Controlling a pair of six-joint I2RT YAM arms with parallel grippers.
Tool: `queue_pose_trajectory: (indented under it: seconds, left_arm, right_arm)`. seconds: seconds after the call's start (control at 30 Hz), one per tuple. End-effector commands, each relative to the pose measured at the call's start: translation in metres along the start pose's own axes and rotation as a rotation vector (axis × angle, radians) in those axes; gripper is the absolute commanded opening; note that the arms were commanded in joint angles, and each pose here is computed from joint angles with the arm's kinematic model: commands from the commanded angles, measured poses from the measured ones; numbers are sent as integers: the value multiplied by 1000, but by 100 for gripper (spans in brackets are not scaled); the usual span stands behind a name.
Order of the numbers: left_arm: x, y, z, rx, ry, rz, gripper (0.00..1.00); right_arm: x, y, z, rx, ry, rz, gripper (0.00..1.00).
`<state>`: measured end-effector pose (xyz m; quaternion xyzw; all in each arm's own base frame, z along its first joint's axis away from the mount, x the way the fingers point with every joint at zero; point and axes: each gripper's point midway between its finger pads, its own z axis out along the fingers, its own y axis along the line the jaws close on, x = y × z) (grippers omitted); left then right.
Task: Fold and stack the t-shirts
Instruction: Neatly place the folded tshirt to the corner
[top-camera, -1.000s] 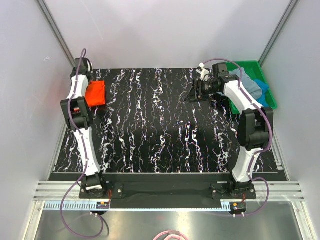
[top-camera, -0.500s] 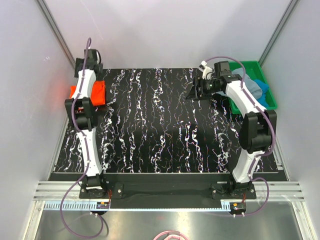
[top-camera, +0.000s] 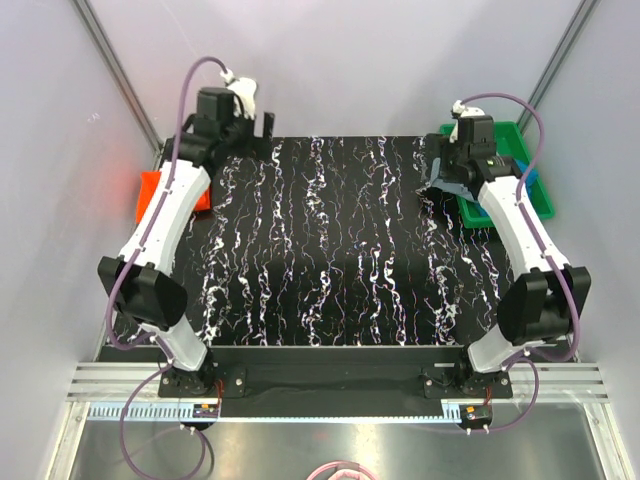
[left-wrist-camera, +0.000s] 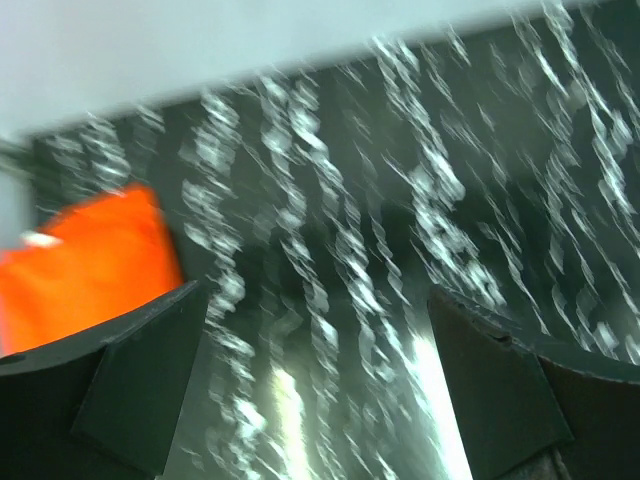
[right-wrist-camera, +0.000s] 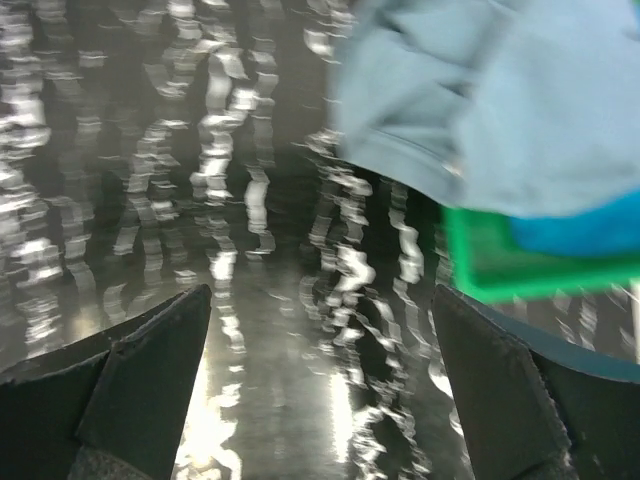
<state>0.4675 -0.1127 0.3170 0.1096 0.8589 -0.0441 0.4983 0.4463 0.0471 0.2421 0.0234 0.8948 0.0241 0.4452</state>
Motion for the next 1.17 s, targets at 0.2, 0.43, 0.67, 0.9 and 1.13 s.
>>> queue_pose_trajectory:
  seconds: [0.2, 0.43, 0.67, 0.9, 1.13]
  left_arm:
    - [99, -56, -10, 217, 225, -88, 99]
    - [111, -55, -7, 184, 230, -5, 99]
    - [100, -47, 8, 143, 215, 41, 99]
    - [91, -44, 29, 102, 216, 69, 99]
    - [84, -51, 37, 63, 202, 116, 99]
  right_arm:
    - [15, -59, -45, 284, -92, -54, 100]
    - [23, -69, -45, 326, -95, -106, 100]
    - [16, -72, -20, 358, -89, -133, 100]
    - [-2, -71, 6, 370, -103, -165, 100]
    - [-18, -66, 22, 365, -121, -144, 100]
